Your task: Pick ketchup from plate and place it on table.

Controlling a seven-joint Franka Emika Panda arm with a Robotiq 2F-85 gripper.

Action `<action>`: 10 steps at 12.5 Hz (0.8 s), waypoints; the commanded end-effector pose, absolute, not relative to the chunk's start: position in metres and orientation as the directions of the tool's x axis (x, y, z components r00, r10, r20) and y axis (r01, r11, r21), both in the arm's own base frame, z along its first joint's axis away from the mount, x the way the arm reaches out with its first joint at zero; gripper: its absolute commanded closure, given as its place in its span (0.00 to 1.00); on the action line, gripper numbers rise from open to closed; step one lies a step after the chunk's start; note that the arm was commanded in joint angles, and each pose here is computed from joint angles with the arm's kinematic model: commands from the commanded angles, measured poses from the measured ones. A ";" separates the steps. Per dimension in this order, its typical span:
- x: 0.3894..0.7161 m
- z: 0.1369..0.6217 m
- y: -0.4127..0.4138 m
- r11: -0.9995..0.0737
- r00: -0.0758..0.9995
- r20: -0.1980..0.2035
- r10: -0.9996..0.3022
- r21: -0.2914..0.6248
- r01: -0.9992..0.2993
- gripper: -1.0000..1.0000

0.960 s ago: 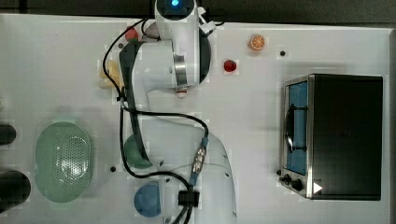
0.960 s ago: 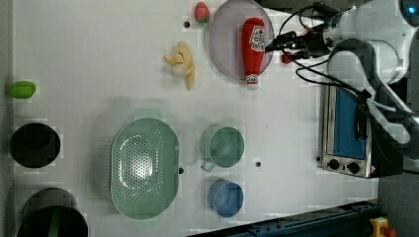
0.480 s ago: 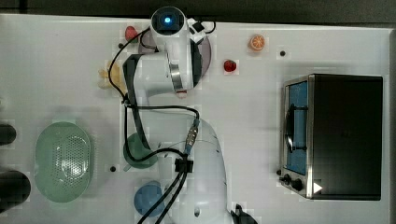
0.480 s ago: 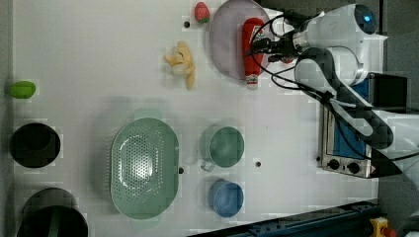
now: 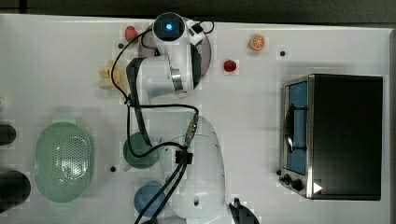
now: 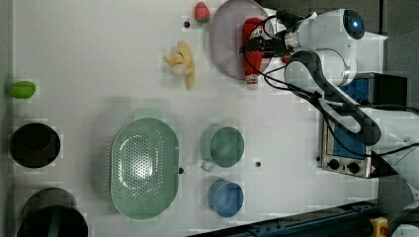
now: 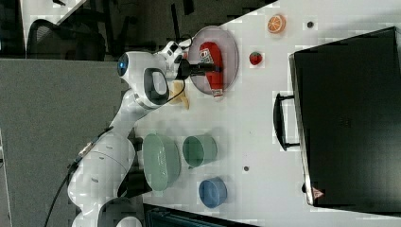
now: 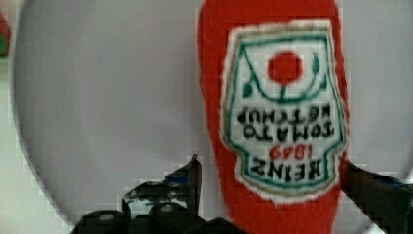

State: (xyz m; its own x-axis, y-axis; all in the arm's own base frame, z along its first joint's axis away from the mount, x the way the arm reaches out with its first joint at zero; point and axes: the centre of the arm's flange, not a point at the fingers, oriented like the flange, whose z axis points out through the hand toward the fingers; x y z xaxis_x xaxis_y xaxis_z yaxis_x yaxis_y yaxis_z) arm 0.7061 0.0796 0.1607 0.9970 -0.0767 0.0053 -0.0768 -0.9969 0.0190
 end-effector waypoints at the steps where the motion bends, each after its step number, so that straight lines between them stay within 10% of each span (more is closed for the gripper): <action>1: 0.714 0.161 0.081 -0.999 0.997 0.054 -0.048 0.003 -0.048 0.28; 10: 0.735 0.258 0.069 -0.996 0.985 0.148 -0.084 -0.001 -0.085 0.40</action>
State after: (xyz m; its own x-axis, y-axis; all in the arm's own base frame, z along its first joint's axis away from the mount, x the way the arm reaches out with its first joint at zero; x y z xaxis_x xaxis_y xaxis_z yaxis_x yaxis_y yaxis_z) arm 0.7113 0.0776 0.1776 0.9963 -0.0815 0.0280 -0.0818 -0.9966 0.0111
